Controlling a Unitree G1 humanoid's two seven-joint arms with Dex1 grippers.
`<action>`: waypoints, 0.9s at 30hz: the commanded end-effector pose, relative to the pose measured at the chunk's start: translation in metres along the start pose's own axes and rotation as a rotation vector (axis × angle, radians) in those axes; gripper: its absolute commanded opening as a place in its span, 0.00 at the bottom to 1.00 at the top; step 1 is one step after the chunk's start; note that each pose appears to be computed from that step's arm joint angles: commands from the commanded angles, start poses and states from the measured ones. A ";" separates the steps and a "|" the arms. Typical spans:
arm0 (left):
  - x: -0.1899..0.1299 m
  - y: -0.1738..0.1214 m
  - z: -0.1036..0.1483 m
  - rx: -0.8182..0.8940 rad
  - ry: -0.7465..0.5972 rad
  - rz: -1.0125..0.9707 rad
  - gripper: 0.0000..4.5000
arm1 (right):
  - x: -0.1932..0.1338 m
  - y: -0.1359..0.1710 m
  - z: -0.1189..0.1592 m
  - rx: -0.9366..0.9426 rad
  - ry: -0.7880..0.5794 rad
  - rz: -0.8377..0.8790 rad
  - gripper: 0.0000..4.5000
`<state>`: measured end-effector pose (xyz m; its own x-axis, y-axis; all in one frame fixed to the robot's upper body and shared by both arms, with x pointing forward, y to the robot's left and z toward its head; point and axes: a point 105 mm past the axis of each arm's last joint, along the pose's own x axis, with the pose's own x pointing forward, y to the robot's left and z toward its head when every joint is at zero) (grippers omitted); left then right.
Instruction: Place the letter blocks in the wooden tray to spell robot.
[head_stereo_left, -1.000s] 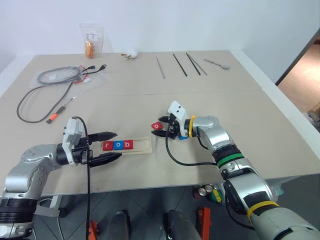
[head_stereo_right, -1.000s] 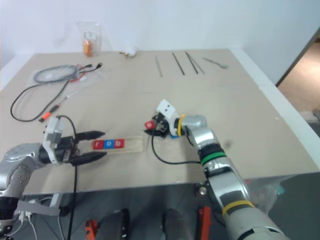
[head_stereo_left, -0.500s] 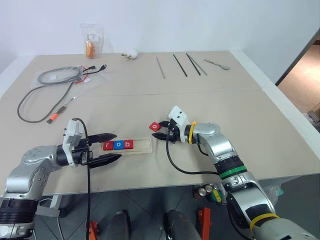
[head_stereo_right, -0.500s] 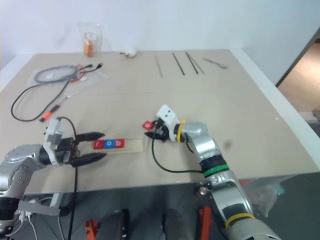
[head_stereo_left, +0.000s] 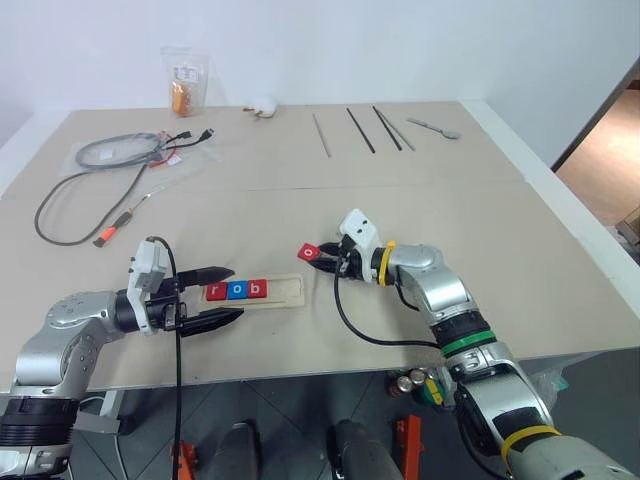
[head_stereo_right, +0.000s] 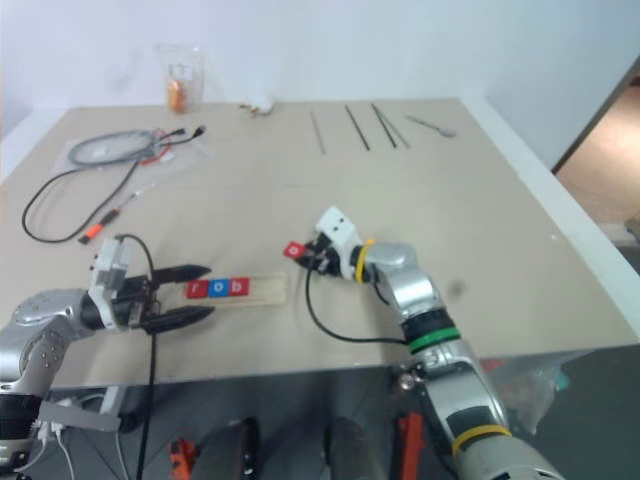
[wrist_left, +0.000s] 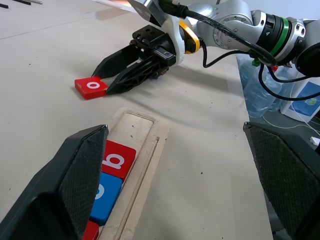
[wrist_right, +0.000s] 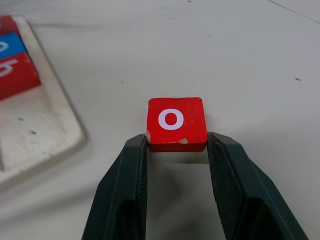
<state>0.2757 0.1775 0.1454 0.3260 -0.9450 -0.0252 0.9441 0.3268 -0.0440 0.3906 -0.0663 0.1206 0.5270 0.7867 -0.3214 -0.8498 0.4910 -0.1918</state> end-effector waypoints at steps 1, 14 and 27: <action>0.001 -0.001 0.007 0.038 -0.020 -0.005 1.00 | -0.020 -0.009 0.022 -0.048 -0.046 -0.051 0.26; 0.015 -0.003 0.011 0.051 -0.036 -0.055 1.00 | -0.063 0.035 0.020 0.121 0.063 -0.186 0.26; 0.040 0.003 0.015 0.050 -0.064 -0.138 1.00 | -0.089 0.060 0.007 0.170 0.152 -0.238 0.26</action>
<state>0.2920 0.1449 0.1501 0.2210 -0.9750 0.0227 0.9749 0.2201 -0.0347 0.2949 -0.1034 0.1290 0.6533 0.5907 -0.4735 -0.7016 0.7074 -0.0854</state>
